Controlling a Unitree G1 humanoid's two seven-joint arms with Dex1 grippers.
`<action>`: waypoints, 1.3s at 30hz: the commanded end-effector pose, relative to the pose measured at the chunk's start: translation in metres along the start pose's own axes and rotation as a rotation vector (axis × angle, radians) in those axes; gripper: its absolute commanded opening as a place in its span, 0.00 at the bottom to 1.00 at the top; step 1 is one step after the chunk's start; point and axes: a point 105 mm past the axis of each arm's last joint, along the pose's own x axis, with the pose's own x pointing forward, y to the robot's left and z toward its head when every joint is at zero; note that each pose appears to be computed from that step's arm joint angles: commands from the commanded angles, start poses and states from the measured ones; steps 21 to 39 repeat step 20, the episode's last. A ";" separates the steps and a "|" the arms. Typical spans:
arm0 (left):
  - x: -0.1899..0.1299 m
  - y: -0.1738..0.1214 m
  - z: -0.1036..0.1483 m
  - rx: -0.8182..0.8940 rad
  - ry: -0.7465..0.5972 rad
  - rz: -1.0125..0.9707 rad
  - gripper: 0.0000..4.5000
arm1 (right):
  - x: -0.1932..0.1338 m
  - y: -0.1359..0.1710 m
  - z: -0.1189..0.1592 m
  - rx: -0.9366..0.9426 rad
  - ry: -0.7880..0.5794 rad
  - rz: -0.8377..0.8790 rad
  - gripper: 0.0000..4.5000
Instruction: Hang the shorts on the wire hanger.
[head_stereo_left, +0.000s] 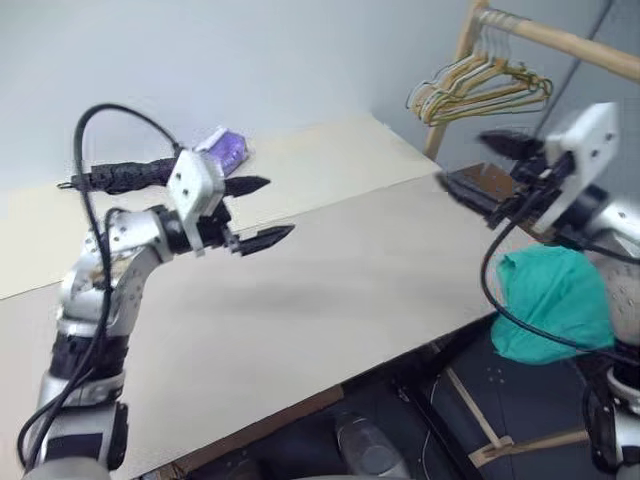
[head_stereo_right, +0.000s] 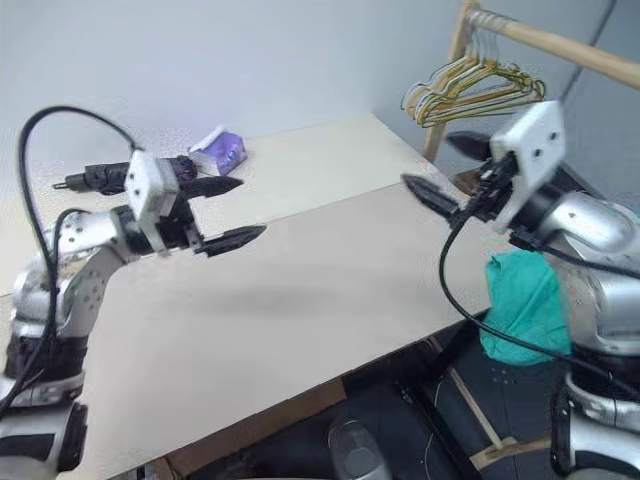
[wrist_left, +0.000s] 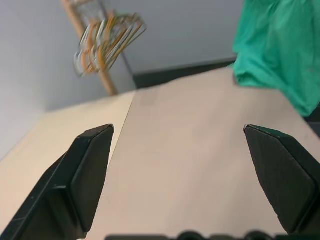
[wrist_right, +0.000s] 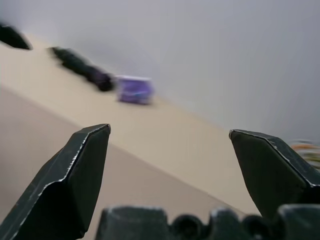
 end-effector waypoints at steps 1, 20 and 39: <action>-0.014 -0.003 0.016 0.059 -0.004 0.037 1.00 | 0.006 0.003 -0.005 -0.005 0.022 0.133 0.99; -0.028 -0.021 0.011 0.017 0.041 0.063 1.00 | 0.014 0.015 -0.012 -0.050 0.025 0.213 0.99; -0.028 -0.021 0.011 0.017 0.041 0.063 1.00 | 0.014 0.015 -0.012 -0.050 0.025 0.213 0.99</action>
